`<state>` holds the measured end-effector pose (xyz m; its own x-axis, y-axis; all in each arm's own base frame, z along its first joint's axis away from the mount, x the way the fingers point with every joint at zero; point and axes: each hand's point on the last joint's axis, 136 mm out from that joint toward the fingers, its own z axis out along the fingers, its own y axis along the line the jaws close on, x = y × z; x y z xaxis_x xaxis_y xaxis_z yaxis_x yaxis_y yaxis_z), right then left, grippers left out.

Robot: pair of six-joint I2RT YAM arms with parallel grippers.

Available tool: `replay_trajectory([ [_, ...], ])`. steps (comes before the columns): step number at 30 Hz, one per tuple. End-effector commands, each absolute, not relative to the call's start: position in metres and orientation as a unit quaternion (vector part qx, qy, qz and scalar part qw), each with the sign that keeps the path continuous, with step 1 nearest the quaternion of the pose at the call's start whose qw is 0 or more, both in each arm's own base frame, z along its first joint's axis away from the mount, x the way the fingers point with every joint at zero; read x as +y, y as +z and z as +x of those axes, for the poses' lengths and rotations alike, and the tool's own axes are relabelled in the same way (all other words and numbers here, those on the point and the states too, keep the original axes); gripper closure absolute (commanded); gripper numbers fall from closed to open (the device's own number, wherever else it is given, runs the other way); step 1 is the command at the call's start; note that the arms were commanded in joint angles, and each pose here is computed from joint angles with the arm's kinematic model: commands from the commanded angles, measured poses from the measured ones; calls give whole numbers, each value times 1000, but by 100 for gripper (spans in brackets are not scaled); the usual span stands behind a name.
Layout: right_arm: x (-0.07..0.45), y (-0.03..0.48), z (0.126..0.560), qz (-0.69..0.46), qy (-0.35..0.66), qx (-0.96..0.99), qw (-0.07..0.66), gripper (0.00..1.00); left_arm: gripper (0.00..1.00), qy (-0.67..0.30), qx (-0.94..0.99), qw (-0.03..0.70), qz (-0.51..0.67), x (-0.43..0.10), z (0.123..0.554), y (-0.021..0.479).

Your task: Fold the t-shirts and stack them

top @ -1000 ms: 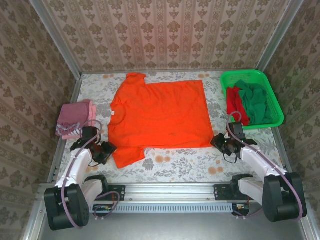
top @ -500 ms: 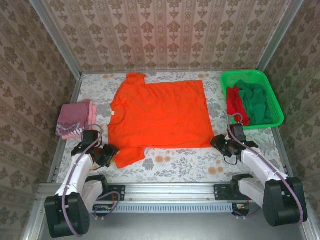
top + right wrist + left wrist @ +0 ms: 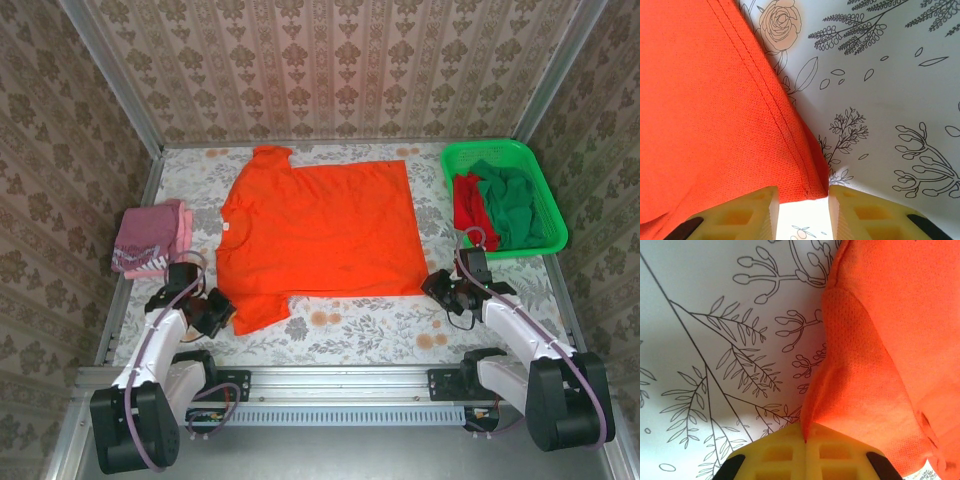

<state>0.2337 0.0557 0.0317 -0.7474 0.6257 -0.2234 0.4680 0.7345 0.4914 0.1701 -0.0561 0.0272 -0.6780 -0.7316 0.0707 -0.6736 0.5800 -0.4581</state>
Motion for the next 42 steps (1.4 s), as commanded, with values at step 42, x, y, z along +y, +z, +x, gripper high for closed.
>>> replay_trajectory([
  [42,45,85,231,343,205,886,234,100,100,-219,909,109,-338,-46,189,108],
])
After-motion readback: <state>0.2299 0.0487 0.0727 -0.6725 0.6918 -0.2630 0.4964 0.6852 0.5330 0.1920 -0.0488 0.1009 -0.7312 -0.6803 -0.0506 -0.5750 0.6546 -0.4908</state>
